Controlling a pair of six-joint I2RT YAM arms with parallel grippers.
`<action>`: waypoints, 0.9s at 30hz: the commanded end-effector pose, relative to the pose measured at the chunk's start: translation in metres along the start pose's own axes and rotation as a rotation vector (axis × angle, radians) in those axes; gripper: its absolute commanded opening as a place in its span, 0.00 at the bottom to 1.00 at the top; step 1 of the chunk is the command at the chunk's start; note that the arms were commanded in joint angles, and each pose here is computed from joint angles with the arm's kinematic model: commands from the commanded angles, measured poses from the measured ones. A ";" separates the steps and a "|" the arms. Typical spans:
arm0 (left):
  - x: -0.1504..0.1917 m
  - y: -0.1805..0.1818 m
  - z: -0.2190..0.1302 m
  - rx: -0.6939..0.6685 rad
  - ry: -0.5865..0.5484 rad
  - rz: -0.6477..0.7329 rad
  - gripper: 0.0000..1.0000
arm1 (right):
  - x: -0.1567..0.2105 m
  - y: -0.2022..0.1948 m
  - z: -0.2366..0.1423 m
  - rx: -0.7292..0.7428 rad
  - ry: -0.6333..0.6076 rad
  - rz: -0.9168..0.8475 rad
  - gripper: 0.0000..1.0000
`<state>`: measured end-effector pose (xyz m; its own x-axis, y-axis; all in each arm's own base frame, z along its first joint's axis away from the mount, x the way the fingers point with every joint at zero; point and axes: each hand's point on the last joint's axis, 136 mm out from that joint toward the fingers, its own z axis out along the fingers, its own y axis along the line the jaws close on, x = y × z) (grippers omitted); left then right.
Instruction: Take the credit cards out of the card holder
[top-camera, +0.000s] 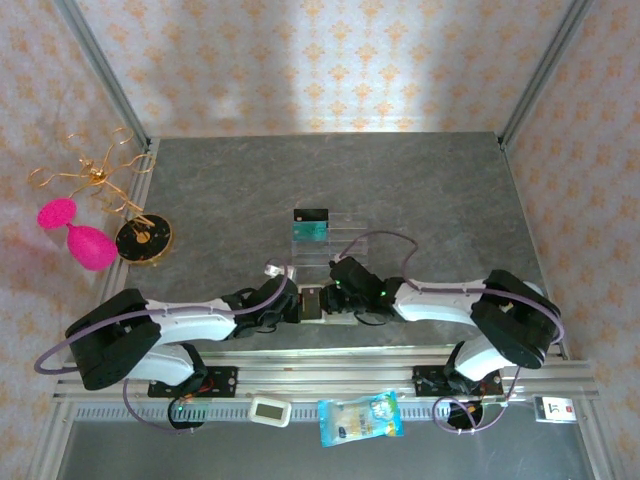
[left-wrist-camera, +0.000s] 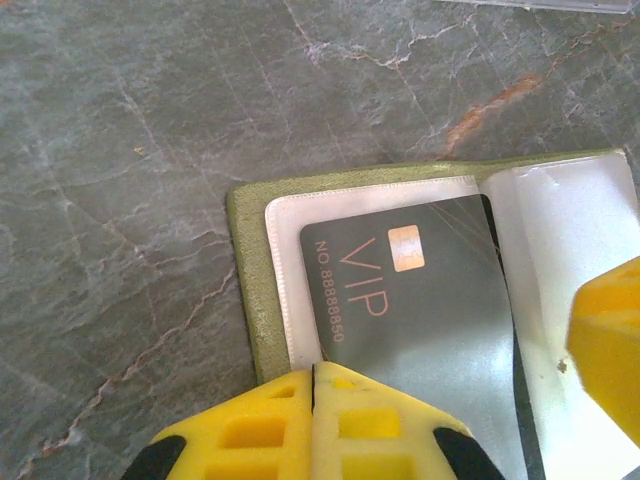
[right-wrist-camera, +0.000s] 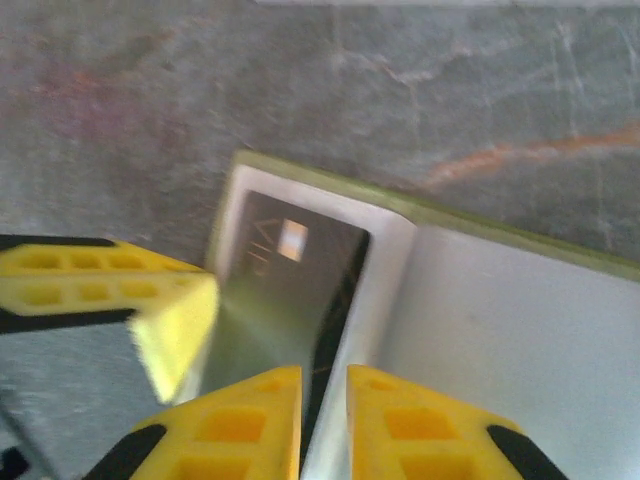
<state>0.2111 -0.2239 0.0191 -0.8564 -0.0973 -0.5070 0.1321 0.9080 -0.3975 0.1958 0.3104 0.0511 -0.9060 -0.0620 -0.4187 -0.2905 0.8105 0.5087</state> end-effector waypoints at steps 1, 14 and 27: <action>0.013 0.015 0.001 -0.034 0.035 0.002 0.04 | -0.011 0.017 -0.004 -0.060 0.001 0.024 0.19; 0.016 0.017 0.001 -0.021 0.034 -0.001 0.00 | 0.005 -0.008 0.012 -0.076 0.080 0.175 0.16; 0.019 0.012 0.003 0.005 0.048 0.008 0.00 | 0.014 -0.005 0.026 -0.102 0.136 0.177 0.14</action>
<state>0.2099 -0.2243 0.0184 -0.8487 -0.1078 -0.5177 0.1427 0.8960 -0.4204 0.1963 0.3155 0.0281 -0.9692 0.0081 -0.2462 -0.1527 0.7645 0.6263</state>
